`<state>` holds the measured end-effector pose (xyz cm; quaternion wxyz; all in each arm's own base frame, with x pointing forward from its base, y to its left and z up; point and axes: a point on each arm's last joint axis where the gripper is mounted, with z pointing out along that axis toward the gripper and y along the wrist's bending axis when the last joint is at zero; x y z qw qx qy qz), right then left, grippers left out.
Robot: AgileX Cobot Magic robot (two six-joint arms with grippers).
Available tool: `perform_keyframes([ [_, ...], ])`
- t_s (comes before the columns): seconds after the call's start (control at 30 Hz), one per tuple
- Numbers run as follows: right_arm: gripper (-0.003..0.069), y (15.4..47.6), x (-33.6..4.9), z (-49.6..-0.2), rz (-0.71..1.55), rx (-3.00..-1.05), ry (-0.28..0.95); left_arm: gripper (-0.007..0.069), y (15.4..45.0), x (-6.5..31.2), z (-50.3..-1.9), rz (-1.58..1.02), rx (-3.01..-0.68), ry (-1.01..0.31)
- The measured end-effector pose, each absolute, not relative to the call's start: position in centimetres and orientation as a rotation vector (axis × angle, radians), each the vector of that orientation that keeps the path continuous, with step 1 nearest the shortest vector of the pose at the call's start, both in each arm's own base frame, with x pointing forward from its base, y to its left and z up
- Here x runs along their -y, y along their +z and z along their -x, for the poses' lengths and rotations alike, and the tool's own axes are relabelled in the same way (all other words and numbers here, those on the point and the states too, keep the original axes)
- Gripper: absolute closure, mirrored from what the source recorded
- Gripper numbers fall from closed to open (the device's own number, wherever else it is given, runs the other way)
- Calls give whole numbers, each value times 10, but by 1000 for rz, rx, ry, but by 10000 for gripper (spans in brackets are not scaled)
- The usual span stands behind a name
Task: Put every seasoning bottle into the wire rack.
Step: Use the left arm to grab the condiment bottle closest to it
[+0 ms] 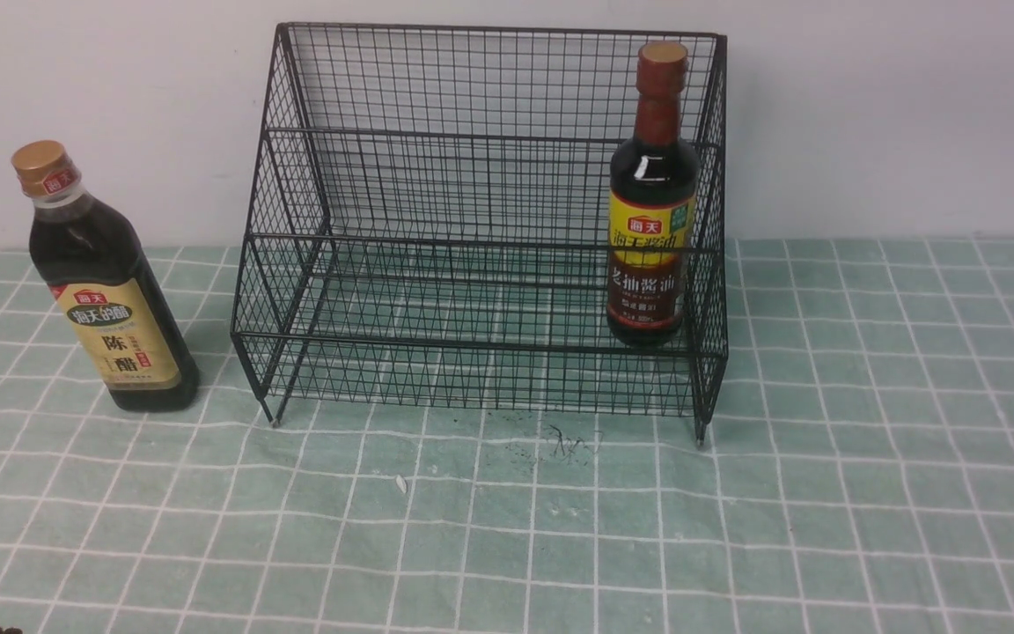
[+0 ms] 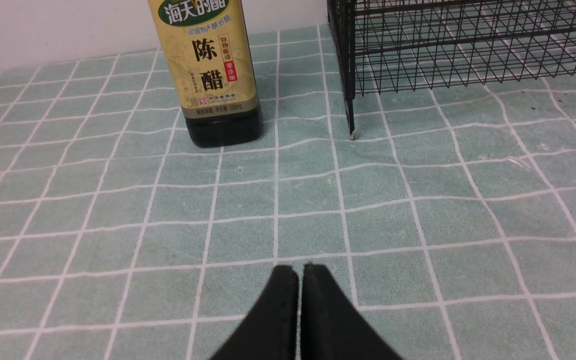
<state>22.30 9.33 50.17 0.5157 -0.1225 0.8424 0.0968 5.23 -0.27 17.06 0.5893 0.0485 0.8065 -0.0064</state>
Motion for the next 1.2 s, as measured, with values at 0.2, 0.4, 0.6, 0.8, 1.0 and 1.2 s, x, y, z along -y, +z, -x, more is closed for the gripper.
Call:
perform_keyframes([
  [0.2,595,529,-50,-133,255,-1927,247,631,171,3,-52,-113,-1878,-15],
  [0.4,671,494,-16,-58,192,-1810,310,631,171,3,-52,-113,-1878,-15],
  [0.6,672,427,-3,-22,141,-1669,419,631,171,3,-52,-113,-1878,-15],
  [0.8,672,375,-7,-21,131,-1467,519,631,171,3,-52,-113,-1878,-15],
  [1.0,673,337,-16,-35,123,-1511,554,631,171,3,-52,-113,-1878,-15],
  [1.2,673,311,-18,-44,177,-1575,463,631,171,3,-52,-113,-1878,-15],
])
